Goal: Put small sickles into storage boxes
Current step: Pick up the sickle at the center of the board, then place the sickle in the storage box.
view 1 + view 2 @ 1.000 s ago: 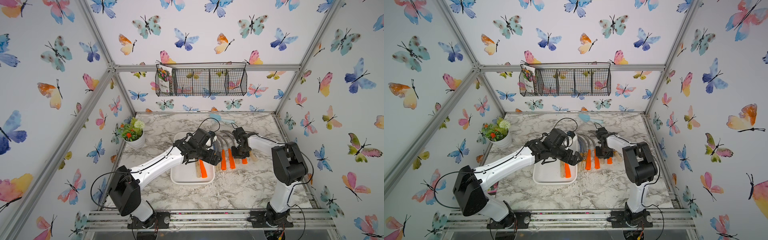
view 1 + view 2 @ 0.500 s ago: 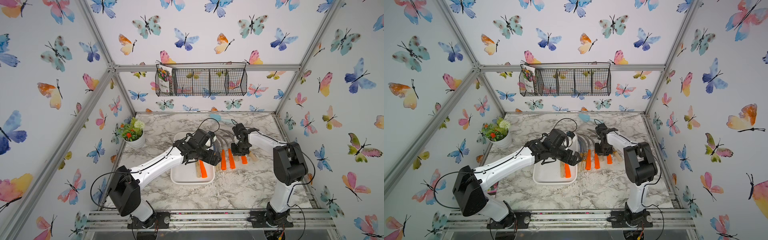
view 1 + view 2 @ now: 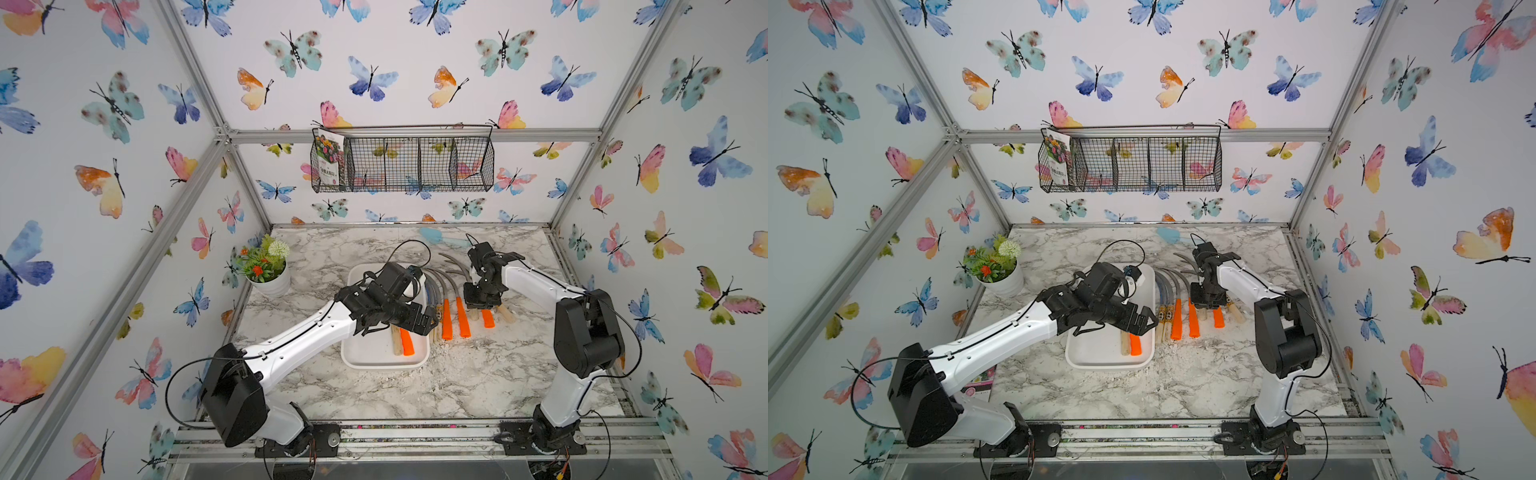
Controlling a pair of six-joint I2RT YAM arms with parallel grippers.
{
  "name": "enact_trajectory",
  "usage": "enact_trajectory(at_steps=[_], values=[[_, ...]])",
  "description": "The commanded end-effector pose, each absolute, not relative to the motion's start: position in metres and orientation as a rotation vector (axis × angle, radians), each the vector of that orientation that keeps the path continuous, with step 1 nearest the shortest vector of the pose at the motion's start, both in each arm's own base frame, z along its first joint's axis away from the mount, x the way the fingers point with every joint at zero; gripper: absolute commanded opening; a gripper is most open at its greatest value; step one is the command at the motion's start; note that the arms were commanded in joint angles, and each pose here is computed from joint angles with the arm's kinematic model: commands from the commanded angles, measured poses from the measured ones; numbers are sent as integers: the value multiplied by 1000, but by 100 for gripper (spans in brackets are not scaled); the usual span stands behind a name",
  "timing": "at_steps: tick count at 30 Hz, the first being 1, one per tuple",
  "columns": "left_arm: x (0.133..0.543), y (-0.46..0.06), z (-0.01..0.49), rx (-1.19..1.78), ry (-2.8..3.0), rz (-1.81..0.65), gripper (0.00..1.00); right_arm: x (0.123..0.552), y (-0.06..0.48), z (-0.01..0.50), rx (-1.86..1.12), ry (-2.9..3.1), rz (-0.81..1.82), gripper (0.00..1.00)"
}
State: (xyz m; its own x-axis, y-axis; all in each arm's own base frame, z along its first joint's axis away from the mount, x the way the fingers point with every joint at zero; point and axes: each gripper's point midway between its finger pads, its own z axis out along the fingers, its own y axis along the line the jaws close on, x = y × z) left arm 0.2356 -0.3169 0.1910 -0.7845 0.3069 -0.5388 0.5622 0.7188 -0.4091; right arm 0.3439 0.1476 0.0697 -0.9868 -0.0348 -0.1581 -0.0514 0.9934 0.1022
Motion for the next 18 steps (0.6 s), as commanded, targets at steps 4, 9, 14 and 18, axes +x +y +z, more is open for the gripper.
enact_trajectory(at_steps=[4, 9, 14, 18], values=[[229, -303, 203, 601, 2453, -812, 98, 342, 164, 98, -76, 2939, 213, 1], [224, -293, 202, 581, 2454, -799, 98, 340, 175, 106, -87, 2928, 224, 1], [219, -282, 201, 561, 2453, -777, 98, 338, 192, 118, -113, 2911, 241, 1], [215, -273, 200, 539, 2455, -757, 98, 337, 206, 126, -139, 2903, 251, 1]])
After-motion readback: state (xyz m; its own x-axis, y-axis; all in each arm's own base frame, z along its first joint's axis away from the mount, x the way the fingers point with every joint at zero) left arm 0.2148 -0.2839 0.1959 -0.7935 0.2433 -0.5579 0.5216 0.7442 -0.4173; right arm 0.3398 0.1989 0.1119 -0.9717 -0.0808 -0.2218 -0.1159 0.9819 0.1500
